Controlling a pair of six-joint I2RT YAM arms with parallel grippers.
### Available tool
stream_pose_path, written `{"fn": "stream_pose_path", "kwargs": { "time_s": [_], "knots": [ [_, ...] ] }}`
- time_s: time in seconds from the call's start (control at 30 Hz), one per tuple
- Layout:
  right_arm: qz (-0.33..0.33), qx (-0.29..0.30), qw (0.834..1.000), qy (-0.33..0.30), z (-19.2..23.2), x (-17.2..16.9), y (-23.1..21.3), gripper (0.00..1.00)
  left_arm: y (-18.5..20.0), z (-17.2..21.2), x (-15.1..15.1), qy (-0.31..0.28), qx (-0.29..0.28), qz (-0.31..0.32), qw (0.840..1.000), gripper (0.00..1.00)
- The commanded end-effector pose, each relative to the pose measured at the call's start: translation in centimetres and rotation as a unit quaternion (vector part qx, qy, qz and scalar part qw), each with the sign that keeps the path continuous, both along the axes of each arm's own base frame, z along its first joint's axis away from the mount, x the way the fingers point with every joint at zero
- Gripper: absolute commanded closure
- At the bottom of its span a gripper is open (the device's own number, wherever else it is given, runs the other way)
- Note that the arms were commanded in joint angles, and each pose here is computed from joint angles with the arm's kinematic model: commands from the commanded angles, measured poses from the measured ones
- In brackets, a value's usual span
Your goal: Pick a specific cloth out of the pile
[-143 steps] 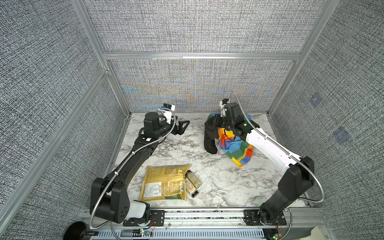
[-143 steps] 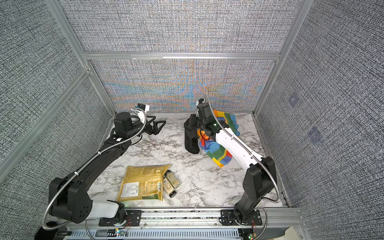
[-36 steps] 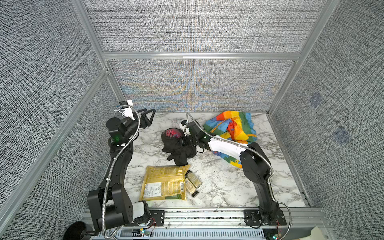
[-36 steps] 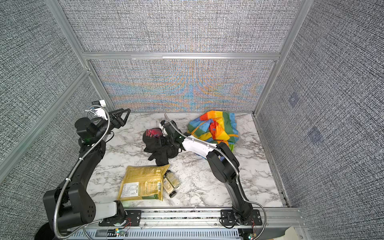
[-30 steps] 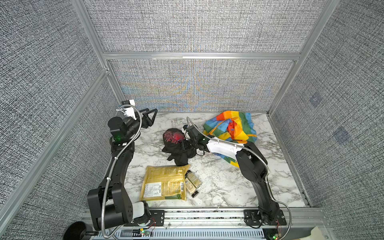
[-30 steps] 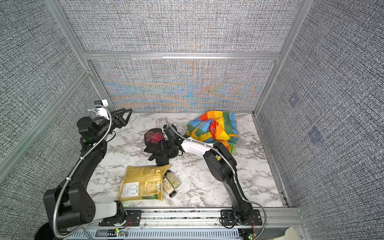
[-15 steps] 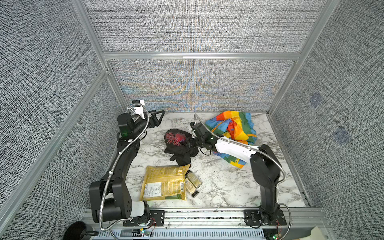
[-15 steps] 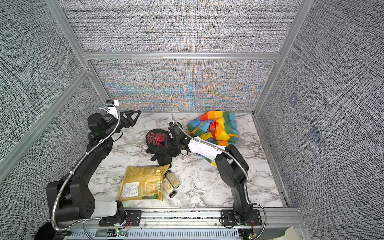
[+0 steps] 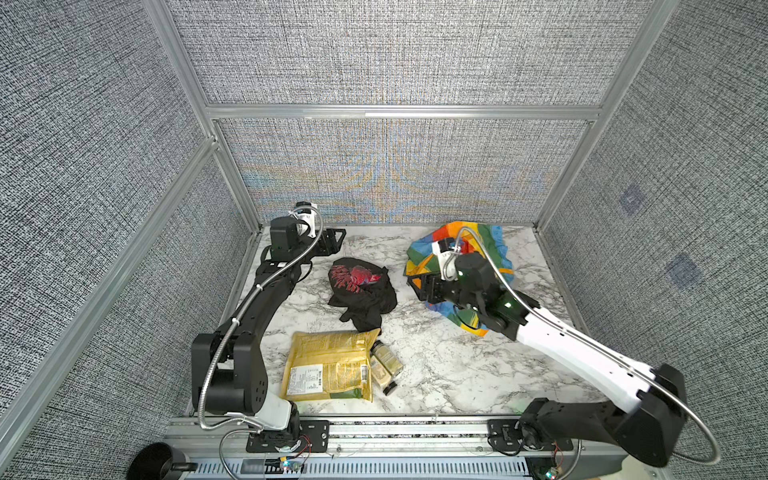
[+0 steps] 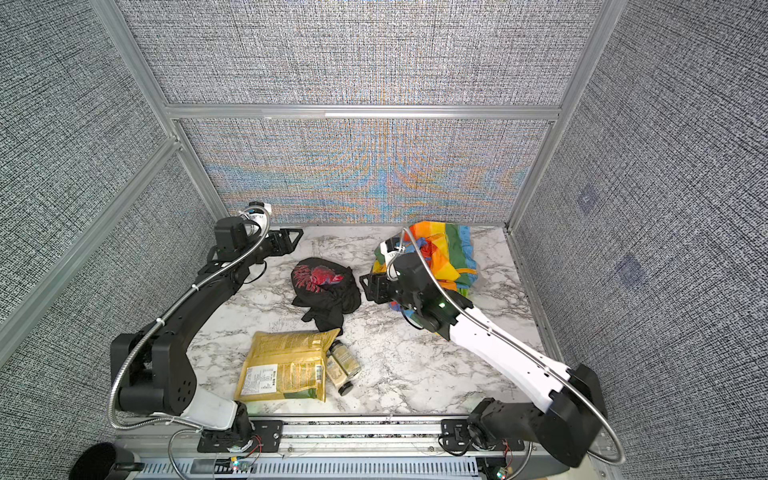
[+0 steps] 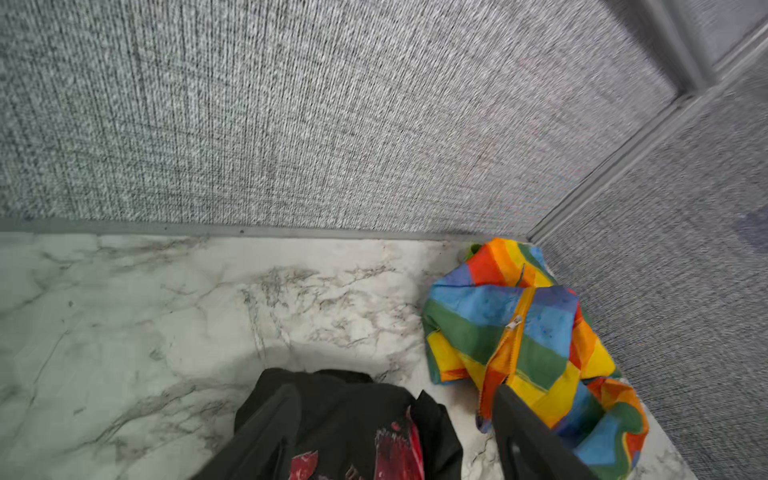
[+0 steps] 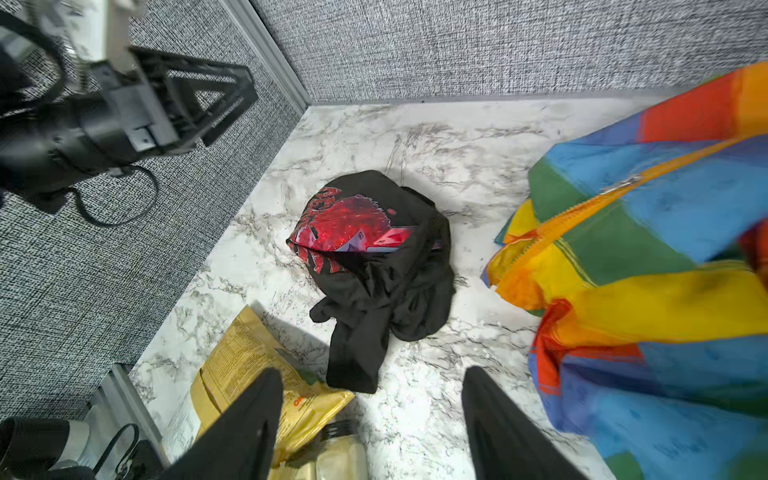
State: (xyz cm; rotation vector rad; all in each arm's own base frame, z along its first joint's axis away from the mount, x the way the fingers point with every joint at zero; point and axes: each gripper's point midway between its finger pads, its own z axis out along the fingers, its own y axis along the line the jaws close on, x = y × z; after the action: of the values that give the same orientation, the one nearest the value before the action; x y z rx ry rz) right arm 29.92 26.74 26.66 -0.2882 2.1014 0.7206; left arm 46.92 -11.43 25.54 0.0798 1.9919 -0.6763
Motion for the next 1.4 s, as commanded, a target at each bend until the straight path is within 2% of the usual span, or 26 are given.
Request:
{"fn": "stream_pose_path", "kwargs": {
  "time_s": [0.0, 0.13, 0.27, 0.33, 0.57, 0.77, 1.0, 1.17, 1.37],
  "knots": [
    [-0.028, -0.02, 0.999, -0.02, 0.4, -1.0, -2.7, 0.25, -0.3, -3.4, -0.3, 0.056, 0.062, 0.021, 0.996, 0.27],
    [-0.051, -0.016, 0.998, -0.041, 1.5, -2.6, -5.4, 0.25, -2.8, -6.5, -1.4, 0.086, 0.09, 0.016, 0.992, 0.29],
    [-0.062, -0.002, 0.996, -0.058, 2.3, -3.8, -7.0, 0.24, -4.2, -8.9, -2.9, 0.111, 0.083, 0.022, 0.99, 0.29],
    [-0.067, -0.01, 0.996, -0.055, 1.4, -4.1, -7.7, 0.24, -4.7, -10.4, -3.8, 0.127, 0.083, 0.028, 0.988, 0.29],
    [-0.07, -0.033, 0.996, -0.052, 0.4, -4.5, -8.6, 0.24, -7.1, -14.0, -6.9, 0.174, 0.086, 0.018, 0.981, 0.31],
    [-0.071, -0.034, 0.996, -0.041, -0.8, -4.5, -8.7, 0.24, -8.5, -17.5, -7.8, 0.209, 0.095, 0.015, 0.973, 0.3],
    [-0.08, -0.037, 0.995, -0.039, -0.9, -4.9, -9.4, 0.24, -9.0, -22.2, -7.6, 0.251, 0.135, 0.041, 0.958, 0.2],
    [-0.087, -0.04, 0.995, -0.037, -1.1, -5.2, -9.9, 0.24, -7.9, -23.3, -6.5, 0.252, 0.155, 0.072, 0.952, 0.15],
    [-0.09, -0.043, 0.994, -0.034, -1.4, -5.3, -10.1, 0.24, -5.8, -23.1, -3.8, 0.25, 0.161, 0.096, 0.95, 0.15]
  ]
}}
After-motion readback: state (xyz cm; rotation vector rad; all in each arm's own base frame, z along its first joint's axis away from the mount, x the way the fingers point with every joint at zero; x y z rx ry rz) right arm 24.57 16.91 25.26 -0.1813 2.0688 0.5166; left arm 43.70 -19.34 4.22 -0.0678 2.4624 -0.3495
